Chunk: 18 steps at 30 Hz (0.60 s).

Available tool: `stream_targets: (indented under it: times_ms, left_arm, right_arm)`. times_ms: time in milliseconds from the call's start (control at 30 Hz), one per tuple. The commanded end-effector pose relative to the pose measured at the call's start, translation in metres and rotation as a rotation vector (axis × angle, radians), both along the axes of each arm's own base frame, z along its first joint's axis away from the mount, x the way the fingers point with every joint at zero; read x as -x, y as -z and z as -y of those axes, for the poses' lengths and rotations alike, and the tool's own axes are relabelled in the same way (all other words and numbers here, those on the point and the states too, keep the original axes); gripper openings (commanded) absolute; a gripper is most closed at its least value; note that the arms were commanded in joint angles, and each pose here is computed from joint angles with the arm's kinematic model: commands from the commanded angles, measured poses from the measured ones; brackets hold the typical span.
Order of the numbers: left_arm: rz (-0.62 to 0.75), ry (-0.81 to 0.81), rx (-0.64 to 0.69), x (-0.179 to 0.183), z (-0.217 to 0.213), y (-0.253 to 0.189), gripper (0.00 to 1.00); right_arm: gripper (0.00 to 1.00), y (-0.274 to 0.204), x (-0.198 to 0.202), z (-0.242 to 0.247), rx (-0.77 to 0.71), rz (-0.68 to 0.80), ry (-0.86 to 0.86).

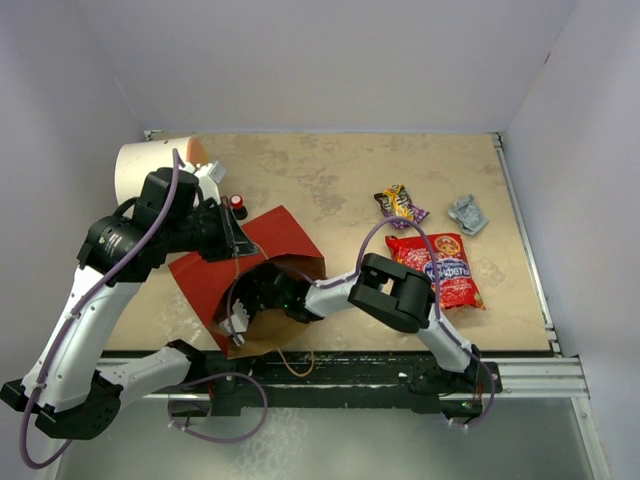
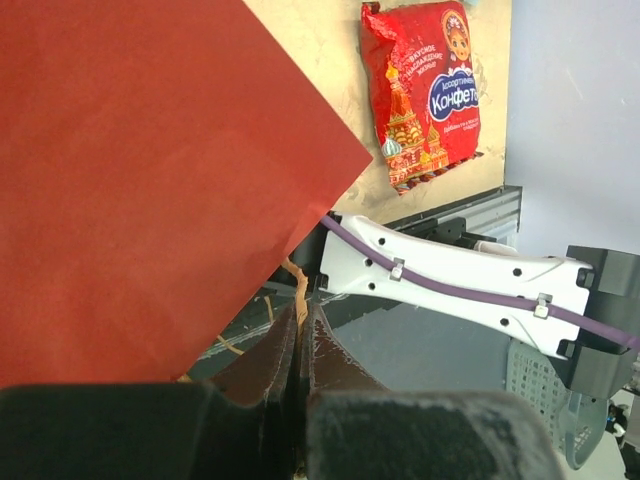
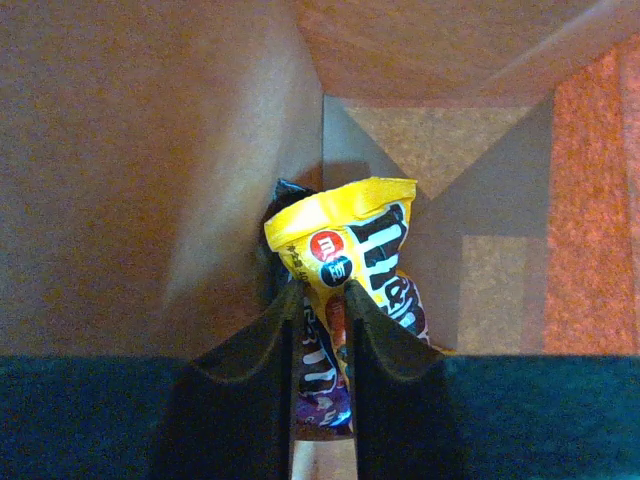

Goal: Take the snacks out of the paper bag
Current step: Take out the snack from the paper bag.

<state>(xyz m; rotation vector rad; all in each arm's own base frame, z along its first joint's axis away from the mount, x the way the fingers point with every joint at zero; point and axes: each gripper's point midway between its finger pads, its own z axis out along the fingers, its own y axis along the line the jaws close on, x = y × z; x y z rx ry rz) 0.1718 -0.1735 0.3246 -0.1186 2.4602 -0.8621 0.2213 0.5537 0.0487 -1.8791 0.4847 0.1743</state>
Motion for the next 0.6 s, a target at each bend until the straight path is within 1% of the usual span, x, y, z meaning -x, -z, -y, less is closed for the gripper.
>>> stream_targets:
  times_ms: [0,200,300,400,500,567]
  left_arm:
    - [0.018,-0.046,0.032,0.0,-0.003,-0.004,0.0]
    - [0.031,-0.071,0.018,-0.003,-0.008,-0.001,0.0]
    - [0.038,-0.075,0.016,-0.005,-0.008,-0.002,0.0]
    - [0.042,-0.073,0.014,-0.005,-0.008,-0.003,0.0]
    - [0.041,-0.071,0.01,-0.005,-0.009,-0.004,0.0]
    - [0.042,-0.069,0.008,-0.005,-0.009,-0.005,0.0]
  right_arm:
    - [0.22,-0.055,-0.003,-0.011,-0.157,-0.015,-0.002]
    - [0.09,-0.08,0.007,0.003,-0.227,-0.098,0.016]
    - [0.05,-0.088,0.015,0.015,-0.253,-0.152,0.021]
    - [0.03,-0.085,0.022,0.028,-0.256,-0.202,0.02]
    - [0.03,-0.092,0.027,0.028,-0.284,-0.235,0.008]
    - [0.05,-0.089,0.029,0.027,-0.283,-0.25,-0.002]
